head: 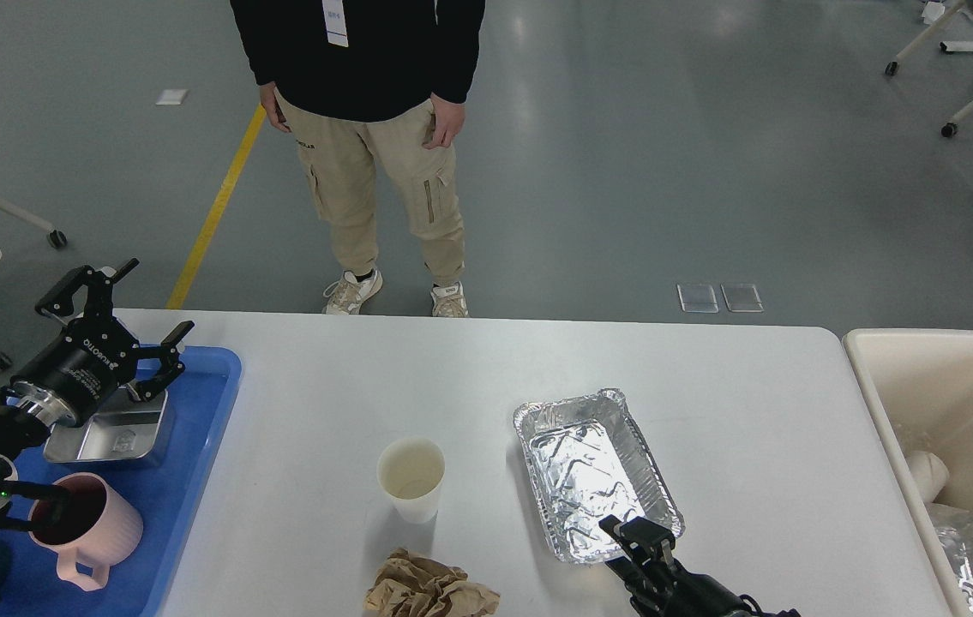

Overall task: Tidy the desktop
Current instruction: 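Grasp the foil tray edge with the right gripper and lift it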

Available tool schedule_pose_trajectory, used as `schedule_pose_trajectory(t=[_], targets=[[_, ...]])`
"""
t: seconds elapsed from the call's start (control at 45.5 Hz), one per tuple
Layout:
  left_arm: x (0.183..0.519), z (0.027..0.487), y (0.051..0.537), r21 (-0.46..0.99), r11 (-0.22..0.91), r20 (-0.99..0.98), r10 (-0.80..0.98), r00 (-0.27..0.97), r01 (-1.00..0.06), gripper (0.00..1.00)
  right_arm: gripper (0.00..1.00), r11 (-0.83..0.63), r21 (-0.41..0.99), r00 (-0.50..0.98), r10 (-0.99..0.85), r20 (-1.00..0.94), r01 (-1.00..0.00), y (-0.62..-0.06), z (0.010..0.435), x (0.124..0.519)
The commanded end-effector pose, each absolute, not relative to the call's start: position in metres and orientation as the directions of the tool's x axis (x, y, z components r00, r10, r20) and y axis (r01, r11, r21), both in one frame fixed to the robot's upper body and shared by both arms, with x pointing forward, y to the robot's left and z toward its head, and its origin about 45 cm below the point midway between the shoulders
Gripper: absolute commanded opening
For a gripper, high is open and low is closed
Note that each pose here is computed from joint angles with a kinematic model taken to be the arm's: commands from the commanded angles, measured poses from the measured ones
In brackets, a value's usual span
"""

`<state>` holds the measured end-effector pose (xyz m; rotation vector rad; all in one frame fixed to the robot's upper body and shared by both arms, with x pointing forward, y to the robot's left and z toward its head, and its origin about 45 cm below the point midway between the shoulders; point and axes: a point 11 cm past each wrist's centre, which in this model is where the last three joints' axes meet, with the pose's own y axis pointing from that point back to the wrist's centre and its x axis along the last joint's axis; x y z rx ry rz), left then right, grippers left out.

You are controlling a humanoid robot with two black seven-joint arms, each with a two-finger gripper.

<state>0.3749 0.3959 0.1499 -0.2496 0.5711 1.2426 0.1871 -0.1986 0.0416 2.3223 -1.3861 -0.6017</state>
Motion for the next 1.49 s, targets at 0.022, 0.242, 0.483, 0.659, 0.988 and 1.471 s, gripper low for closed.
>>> schedule_pose_trajectory(t=[0.022, 0.242, 0.483, 0.659, 0.988, 1.471], targets=[[0.375, 0.152, 0.398, 0.117, 0.314, -0.537, 0.818, 0.206, -0.942, 0.97, 0.03, -0.452, 0.516, 0.434, -0.886, -0.163, -0.728, -0.198, 0.041, 0.188], [0.371, 0.155, 0.406, 0.104, 0.314, -0.538, 0.816, 0.212, -0.944, 0.97, 0.0, -0.451, 0.53, 0.448, -0.883, -0.144, -0.718, -0.201, 0.035, 0.19], [0.364, 0.159, 0.419, 0.083, 0.305, -0.542, 0.813, 0.214, -0.949, 0.97, 0.0, -0.481, 0.543, 0.5, -0.857, -0.126, -0.689, -0.193, 0.03, 0.189], [0.36, 0.159, 0.424, 0.079, 0.299, -0.544, 0.812, 0.21, -0.951, 0.97, 0.0, -0.481, 0.546, 0.51, -0.853, -0.111, -0.686, -0.197, 0.031, 0.188], [0.36, 0.158, 0.422, 0.076, 0.304, -0.55, 0.807, 0.215, -0.95, 0.97, 0.0, -0.489, 0.537, 0.598, -0.8, 0.037, -0.687, -0.245, 0.067, 0.198], [0.36, 0.155, 0.419, 0.077, 0.305, -0.557, 0.803, 0.213, -0.949, 0.97, 0.0, -0.465, 0.578, 0.64, -0.756, 0.136, -0.671, -0.302, 0.101, 0.198]])
